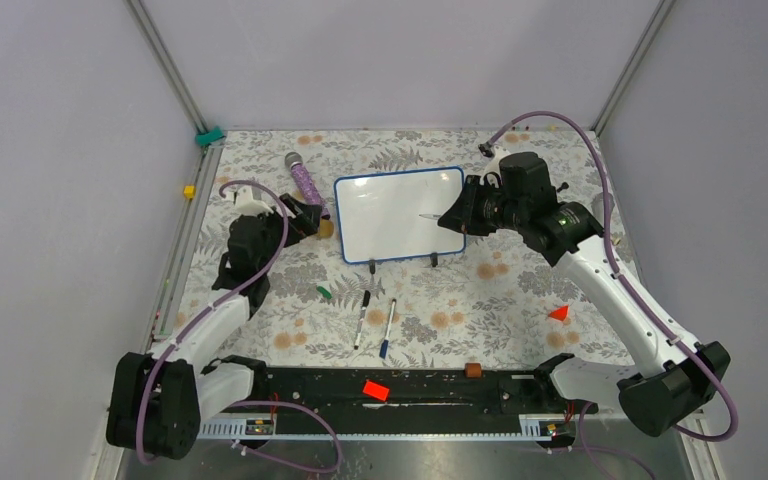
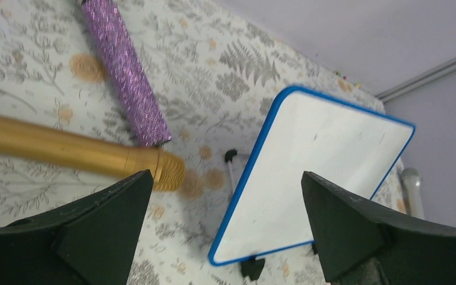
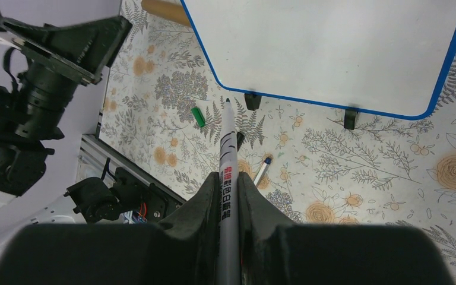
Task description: Write a sentence on the whiteboard
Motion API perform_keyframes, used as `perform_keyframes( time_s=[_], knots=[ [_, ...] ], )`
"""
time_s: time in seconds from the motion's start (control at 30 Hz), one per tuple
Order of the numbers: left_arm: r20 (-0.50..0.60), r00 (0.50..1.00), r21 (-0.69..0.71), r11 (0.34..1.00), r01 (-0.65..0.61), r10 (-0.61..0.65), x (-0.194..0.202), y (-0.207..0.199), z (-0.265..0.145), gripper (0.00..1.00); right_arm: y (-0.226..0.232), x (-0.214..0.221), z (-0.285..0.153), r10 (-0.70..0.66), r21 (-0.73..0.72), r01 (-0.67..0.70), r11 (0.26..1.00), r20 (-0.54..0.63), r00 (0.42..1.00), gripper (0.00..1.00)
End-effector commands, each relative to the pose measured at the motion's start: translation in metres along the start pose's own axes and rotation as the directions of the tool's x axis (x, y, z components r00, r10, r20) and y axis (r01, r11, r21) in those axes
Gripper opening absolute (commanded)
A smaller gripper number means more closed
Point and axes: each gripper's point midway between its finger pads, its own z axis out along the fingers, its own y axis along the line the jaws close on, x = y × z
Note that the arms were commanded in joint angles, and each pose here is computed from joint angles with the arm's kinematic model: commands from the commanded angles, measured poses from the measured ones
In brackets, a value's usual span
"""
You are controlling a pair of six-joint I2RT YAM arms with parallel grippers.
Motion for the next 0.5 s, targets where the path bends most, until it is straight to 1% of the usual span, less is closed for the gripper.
perform_keyframes(
  time_s=[0.0, 0.03, 0.13, 0.17, 0.23, 0.37, 0.47],
  knots=[
    [0.031, 0.997, 0.150, 0.986, -0.069, 0.065, 0.001, -0.021, -0.006, 0.99, 0.008, -0.006, -0.005, -0.032, -0.027, 0.033, 0.999, 0.037, 0.999, 0.00],
    [0.021, 0.997, 0.179, 0.981, -0.077, 0.074, 0.004, -0.024, -0.007, 0.99, 0.007, -0.005, -0.005, -0.033, -0.022, 0.034, 0.999, 0.033, 0.999, 0.00],
    [0.036, 0.993, 0.317, 0.941, -0.115, 0.109, 0.014, -0.042, -0.013, 0.99, 0.008, -0.005, -0.008, -0.035, -0.025, 0.036, 0.999, 0.040, 0.999, 0.00],
    [0.041, 0.992, 0.342, 0.932, -0.123, 0.116, 0.017, -0.044, -0.016, 0.99, 0.008, -0.005, -0.009, -0.035, -0.024, 0.036, 0.999, 0.041, 0.999, 0.00],
    [0.039, 0.992, 0.332, 0.935, -0.123, 0.117, 0.021, -0.039, -0.016, 0.99, 0.007, -0.005, -0.010, -0.036, -0.023, 0.037, 0.999, 0.044, 0.998, 0.00],
    [0.021, 0.992, 0.217, 0.968, -0.128, 0.127, 0.022, -0.018, -0.011, 0.99, 0.007, -0.005, -0.010, -0.036, -0.022, 0.037, 0.999, 0.043, 0.998, 0.00],
    [0.037, 0.988, 0.217, 0.963, -0.157, 0.152, 0.018, -0.019, -0.013, 0.99, 0.009, -0.005, -0.008, -0.034, -0.033, 0.035, 0.999, 0.036, 0.999, 0.00]
  ],
)
